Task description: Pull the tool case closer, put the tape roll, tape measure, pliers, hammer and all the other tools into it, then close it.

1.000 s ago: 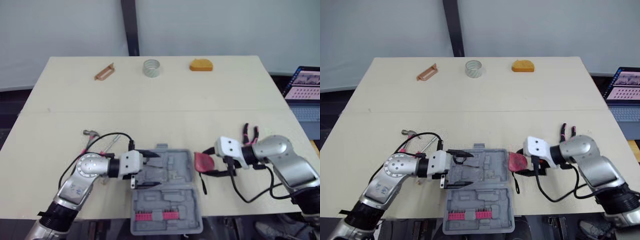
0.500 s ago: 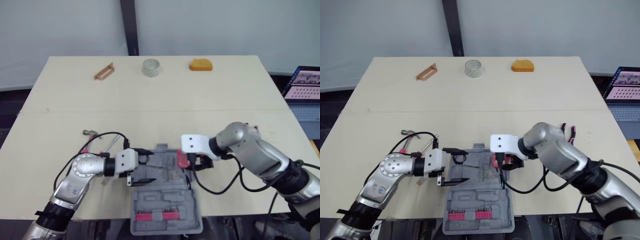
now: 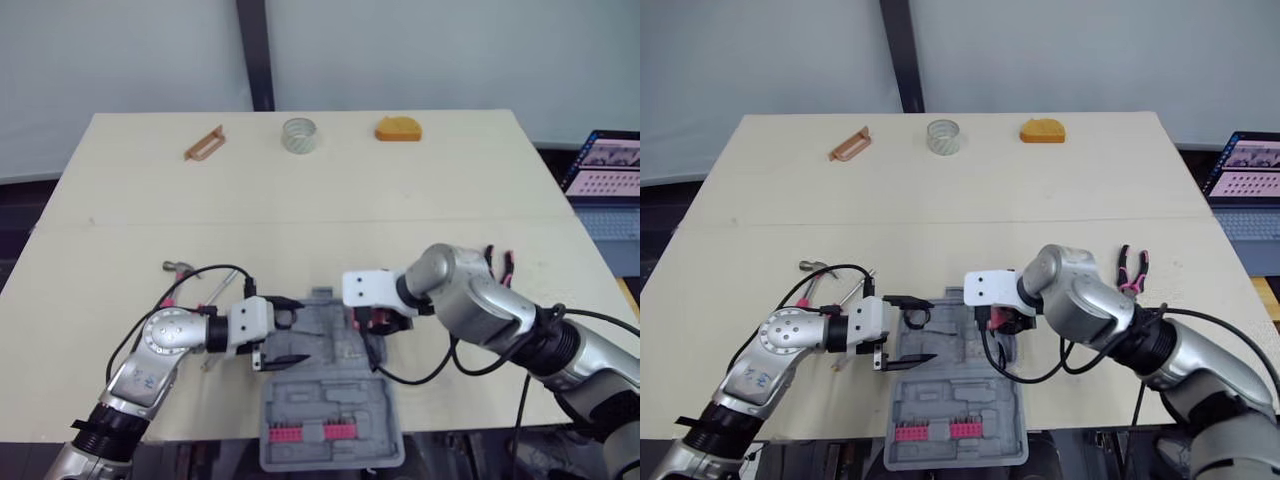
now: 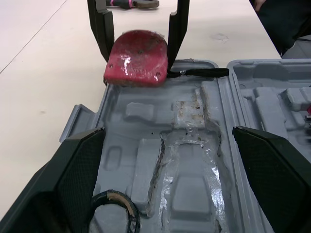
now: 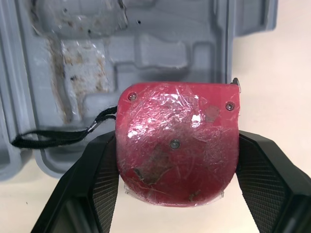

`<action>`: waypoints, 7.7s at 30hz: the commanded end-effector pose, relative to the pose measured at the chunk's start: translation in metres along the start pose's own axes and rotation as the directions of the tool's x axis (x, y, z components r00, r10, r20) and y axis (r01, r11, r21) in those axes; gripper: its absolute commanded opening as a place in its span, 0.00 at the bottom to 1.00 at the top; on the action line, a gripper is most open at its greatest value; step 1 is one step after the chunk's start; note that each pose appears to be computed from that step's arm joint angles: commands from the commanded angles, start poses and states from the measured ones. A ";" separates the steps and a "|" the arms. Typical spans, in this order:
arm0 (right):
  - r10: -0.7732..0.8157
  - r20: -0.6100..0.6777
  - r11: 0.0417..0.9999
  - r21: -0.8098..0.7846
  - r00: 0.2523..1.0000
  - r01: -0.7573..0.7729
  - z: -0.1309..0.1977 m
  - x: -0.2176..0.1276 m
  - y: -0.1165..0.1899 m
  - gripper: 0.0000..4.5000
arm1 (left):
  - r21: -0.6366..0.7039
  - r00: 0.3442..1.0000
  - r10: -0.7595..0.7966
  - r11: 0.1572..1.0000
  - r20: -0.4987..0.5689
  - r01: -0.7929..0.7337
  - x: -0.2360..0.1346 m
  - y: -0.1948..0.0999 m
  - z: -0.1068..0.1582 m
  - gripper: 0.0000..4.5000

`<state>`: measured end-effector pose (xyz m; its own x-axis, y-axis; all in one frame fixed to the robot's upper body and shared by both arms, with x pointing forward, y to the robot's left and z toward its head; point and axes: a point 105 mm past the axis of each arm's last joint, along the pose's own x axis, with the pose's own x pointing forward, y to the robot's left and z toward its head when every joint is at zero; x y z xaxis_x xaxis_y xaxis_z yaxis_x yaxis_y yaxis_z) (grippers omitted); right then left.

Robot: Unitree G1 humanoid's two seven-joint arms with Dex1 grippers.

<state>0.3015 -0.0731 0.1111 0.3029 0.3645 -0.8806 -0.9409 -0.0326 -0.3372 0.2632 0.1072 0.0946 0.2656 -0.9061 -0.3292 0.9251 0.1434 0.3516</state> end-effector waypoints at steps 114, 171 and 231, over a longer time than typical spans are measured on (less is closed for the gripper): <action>-0.143 0.566 0.990 0.093 0.812 0.109 0.025 -0.015 -0.022 0.59 | -0.016 0.997 0.029 0.999 0.070 -0.028 0.003 0.006 0.021 1.00; -0.061 0.470 0.932 0.342 0.881 -0.118 -0.068 0.079 0.024 0.46 | -0.014 0.998 0.045 0.999 0.048 -0.045 -0.003 0.010 0.019 1.00; -0.315 0.631 0.870 0.490 0.709 -0.050 -0.072 -0.041 -0.008 0.46 | -0.133 0.968 0.252 0.959 -0.018 -0.252 -0.059 0.022 0.010 1.00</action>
<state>0.3094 -0.1445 0.1002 0.3750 0.8495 -0.3711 -0.9225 0.3813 -0.0592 0.2663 0.1473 0.1152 0.4514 -0.8482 -0.2769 0.8826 0.3789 0.2783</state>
